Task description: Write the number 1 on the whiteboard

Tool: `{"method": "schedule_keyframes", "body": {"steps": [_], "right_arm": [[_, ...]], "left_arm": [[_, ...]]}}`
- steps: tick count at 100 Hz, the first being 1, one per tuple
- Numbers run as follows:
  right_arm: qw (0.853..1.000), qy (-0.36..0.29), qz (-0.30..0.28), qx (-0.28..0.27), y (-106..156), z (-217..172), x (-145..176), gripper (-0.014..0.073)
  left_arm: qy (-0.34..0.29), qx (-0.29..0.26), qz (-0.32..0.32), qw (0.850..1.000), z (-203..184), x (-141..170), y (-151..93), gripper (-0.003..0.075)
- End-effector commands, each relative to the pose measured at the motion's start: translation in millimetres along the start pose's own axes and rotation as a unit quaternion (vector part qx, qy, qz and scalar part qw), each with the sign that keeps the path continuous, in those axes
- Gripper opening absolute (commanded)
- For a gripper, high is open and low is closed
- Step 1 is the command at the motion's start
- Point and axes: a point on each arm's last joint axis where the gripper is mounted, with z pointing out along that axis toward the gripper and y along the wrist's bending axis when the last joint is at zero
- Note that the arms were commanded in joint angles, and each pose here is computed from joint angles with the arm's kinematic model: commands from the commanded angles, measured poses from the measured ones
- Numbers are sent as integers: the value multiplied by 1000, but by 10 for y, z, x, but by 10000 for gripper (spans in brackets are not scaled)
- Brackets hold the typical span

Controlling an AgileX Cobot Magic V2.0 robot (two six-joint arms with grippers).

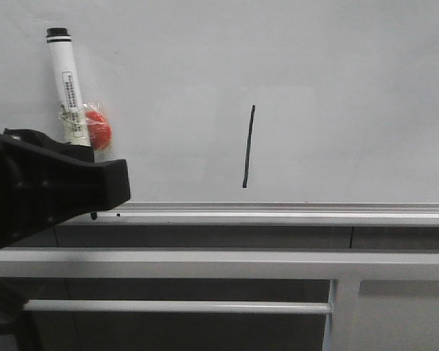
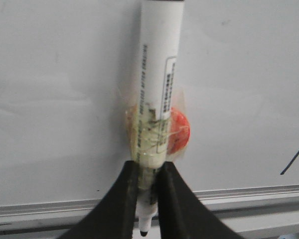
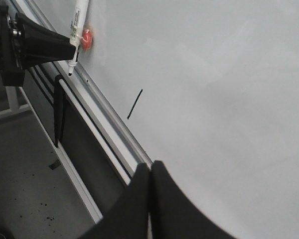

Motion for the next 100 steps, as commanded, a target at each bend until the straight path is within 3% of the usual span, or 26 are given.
{"method": "schedule_keyframes", "body": {"steps": [1, 54, 81, 100], "right_arm": [[999, -41, -8, 21, -67, -41, -140, -64], [999, -40, -9, 22, -68, -41, -139, -64], [999, -40, -13, 25, -73, -41, -138, -64], [999, -39, -16, 27, -77, -41, -137, -64]], "left_arm": [[-128, -1, -16, 992, -15, -282, -31, -20], [-130, 11, -11, 991, -15, -283, -55, -11], [-133, 7, -12, 991, -16, -288, -48, 235], [-131, -3, -16, 991, -15, -285, -29, 251]]}}
